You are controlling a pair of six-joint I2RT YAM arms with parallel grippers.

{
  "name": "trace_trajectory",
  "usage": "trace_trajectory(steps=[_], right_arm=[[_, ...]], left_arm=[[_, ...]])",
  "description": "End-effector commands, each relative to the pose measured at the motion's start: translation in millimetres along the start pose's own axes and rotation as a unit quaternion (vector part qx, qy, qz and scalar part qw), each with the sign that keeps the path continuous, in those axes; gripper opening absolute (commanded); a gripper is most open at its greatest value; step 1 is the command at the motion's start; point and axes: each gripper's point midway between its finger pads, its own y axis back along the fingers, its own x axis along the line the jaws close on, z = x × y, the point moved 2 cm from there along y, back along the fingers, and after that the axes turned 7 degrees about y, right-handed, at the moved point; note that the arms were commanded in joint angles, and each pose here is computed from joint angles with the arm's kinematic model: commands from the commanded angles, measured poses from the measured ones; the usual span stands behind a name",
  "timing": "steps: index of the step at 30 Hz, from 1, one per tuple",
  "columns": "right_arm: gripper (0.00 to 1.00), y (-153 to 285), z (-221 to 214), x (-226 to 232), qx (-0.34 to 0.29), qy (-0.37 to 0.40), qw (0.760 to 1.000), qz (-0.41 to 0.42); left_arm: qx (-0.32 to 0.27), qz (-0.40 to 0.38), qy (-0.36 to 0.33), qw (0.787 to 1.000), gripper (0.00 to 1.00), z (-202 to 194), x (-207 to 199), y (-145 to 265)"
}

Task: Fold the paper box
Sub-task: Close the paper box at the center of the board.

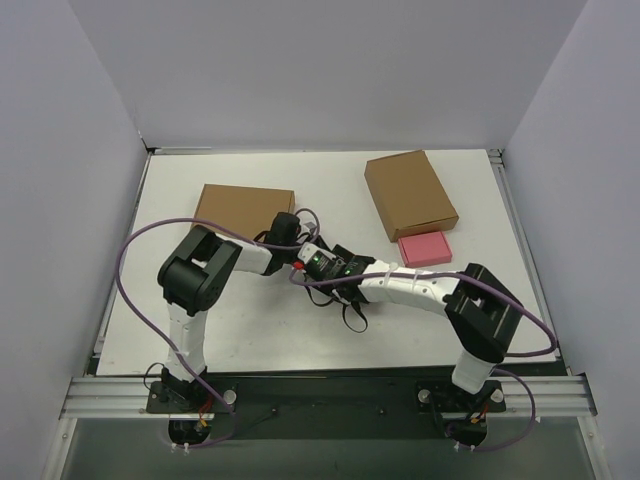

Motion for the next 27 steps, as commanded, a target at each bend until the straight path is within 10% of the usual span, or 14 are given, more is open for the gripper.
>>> trace_trajectory(steps=[1, 12, 19, 27], right_arm=[[0.58, -11.9, -17.8, -6.7, 0.047, 0.01, 0.998, -0.027], [0.29, -13.3, -14.9, 2.1, 0.029, 0.026, 0.999, -0.005], [0.26, 2.1, -10.3, -0.9, 0.023, -0.001, 0.998, 0.066], [0.26, 7.8, -16.6, -11.0, 0.003, -0.088, 0.985, 0.15]], left_arm=[[0.004, -0.031, -0.021, 0.999, 0.31, -12.3, -22.3, 12.9], [-0.005, -0.04, -0.02, 0.999, 0.4, -11.0, -26.0, 21.5], [-0.075, -0.121, -0.056, 0.988, 0.65, 29.4, -48.2, 58.4], [-0.087, -0.154, -0.167, 0.97, 0.68, 43.1, -91.2, 90.1]])
